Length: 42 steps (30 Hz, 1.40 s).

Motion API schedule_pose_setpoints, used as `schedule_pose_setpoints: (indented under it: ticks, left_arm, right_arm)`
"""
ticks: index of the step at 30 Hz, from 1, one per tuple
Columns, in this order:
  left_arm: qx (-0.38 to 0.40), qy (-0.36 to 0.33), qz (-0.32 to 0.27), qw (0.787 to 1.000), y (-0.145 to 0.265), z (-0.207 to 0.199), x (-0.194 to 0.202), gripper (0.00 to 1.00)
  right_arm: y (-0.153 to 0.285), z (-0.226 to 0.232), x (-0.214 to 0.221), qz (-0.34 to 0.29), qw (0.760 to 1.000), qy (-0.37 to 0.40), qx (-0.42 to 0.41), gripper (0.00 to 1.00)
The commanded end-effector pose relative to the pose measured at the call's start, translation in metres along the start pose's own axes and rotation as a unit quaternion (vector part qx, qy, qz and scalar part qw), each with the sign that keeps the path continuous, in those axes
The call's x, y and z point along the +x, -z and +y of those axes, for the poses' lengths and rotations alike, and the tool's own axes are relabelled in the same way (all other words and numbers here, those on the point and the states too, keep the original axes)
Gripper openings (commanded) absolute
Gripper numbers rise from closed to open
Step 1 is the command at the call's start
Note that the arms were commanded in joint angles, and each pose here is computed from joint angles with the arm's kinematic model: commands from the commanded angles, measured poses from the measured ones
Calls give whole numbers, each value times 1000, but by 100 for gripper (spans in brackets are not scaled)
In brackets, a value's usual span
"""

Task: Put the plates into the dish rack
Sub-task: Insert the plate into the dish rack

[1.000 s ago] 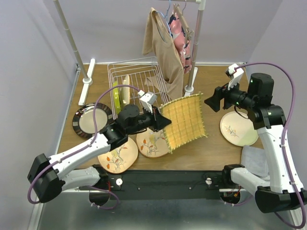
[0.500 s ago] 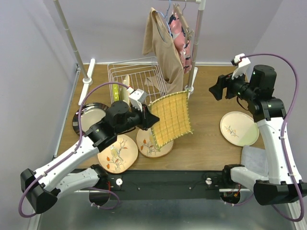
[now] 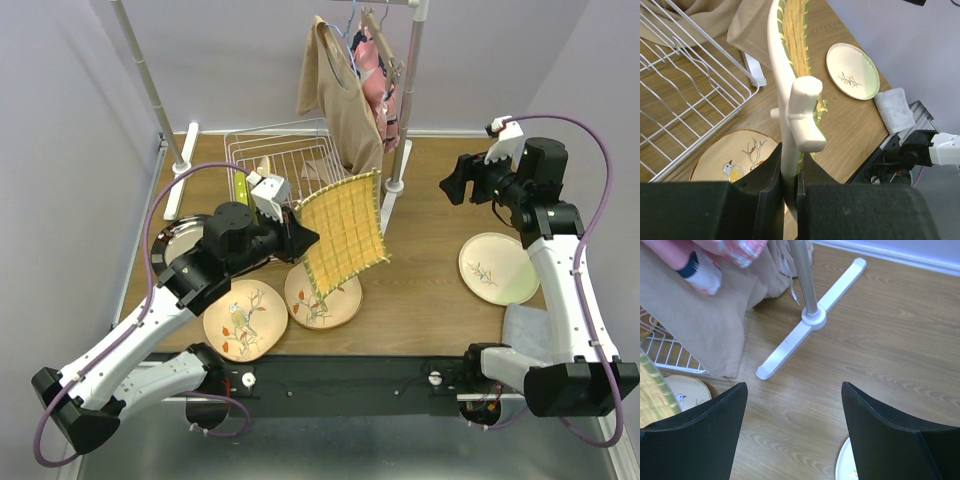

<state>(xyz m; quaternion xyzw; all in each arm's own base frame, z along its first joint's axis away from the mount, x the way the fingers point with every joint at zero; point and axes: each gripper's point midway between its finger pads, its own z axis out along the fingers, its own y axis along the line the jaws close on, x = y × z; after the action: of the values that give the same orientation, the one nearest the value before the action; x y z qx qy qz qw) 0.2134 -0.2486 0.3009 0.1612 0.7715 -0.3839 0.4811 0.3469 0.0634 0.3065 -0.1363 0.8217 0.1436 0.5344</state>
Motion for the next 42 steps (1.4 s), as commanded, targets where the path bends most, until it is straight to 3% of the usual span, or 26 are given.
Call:
schedule_pose_setpoints:
  ticks: [1, 23, 42]
  left_arm:
    - [4, -11, -70, 997, 15, -12, -48, 0]
    - [-132, -3, -83, 988, 39, 19, -95, 0]
    - [-239, -20, -65, 969, 22, 62, -122, 0]
  right_arm:
    - [-10, -5, 11, -2, 1000, -12, -15, 84]
    - [-30, -19, 83, 28, 998, -46, -39, 84]
    - [-25, -8, 82, 21, 996, -53, -62, 84]
